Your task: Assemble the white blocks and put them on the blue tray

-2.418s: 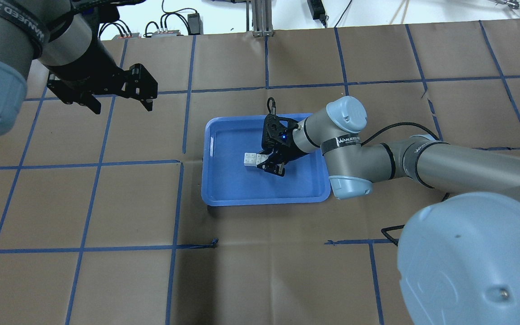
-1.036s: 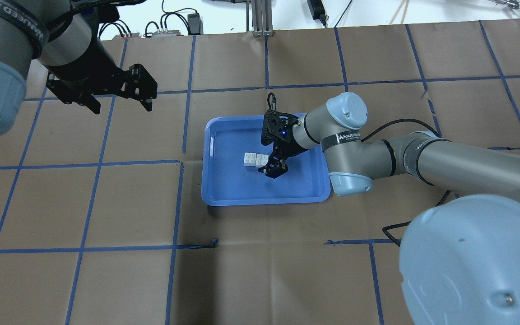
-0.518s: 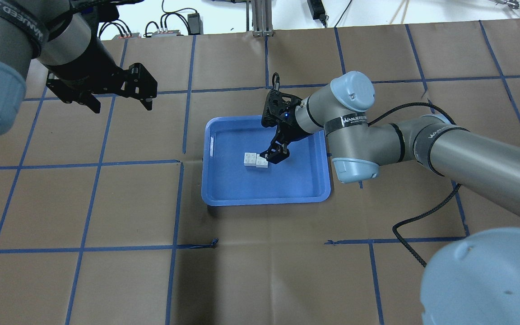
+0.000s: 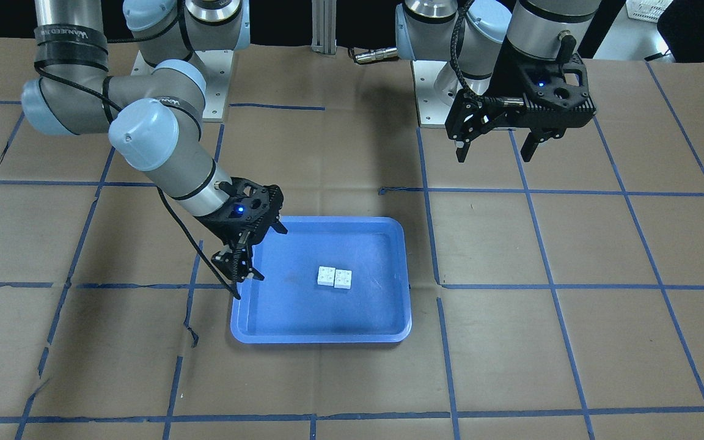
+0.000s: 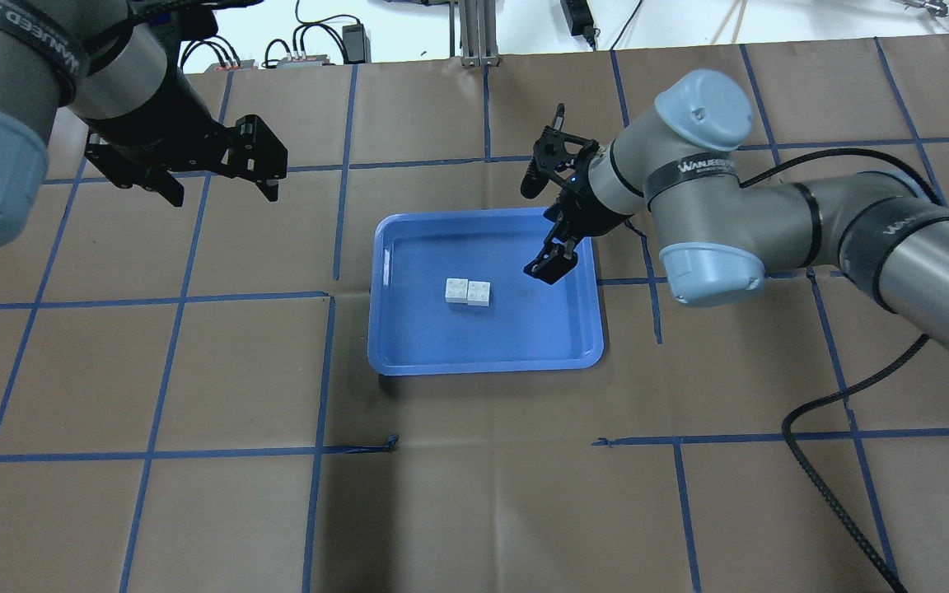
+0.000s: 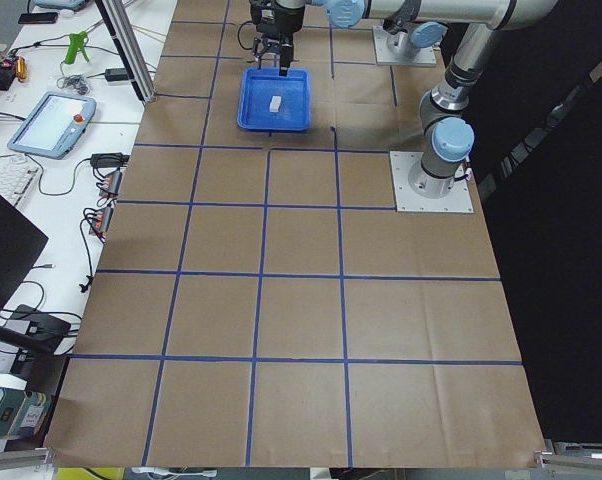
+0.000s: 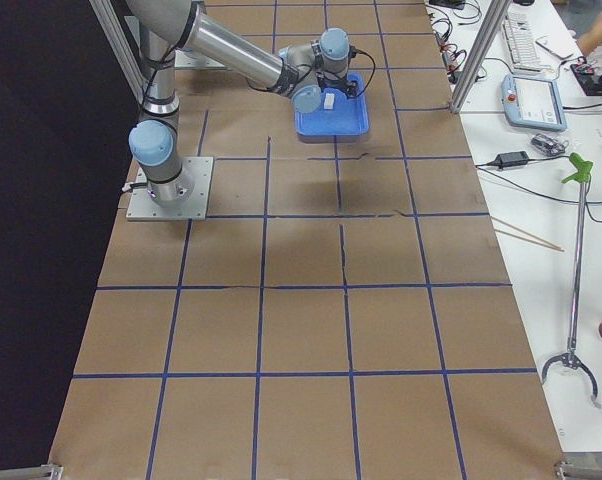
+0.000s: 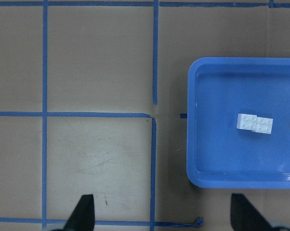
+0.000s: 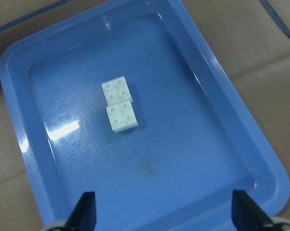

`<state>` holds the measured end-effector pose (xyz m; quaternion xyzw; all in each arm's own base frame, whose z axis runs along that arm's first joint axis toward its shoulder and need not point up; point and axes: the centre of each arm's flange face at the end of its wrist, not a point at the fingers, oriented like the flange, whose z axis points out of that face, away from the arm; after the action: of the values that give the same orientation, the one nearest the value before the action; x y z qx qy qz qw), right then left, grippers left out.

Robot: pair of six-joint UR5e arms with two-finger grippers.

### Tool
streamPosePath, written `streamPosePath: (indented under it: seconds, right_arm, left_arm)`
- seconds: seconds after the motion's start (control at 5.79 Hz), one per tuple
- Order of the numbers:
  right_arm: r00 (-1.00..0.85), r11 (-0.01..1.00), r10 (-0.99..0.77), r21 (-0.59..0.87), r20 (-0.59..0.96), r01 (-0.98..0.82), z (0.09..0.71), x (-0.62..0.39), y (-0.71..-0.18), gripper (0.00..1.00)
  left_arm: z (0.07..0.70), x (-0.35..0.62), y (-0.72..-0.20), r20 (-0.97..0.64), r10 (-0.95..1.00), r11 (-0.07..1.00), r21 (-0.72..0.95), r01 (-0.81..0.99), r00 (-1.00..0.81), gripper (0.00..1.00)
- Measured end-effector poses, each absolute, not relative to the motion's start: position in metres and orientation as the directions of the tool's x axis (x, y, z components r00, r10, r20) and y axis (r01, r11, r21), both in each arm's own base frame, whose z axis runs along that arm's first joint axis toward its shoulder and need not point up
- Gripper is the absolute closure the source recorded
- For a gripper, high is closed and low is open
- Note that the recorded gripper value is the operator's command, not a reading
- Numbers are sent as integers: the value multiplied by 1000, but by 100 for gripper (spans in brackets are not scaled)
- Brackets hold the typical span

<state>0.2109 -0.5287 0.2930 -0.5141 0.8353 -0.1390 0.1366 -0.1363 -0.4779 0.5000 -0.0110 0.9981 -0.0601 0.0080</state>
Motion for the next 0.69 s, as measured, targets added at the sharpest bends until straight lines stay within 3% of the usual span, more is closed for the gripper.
streamPosePath:
  seconds: [0.69]
  right_arm:
    - [-831, 833, -552, -93, -69, -545, 387, 159, -544, 0]
  left_arm:
    - [500, -136, -478, -16, -21, 993, -117, -19, -1000, 1]
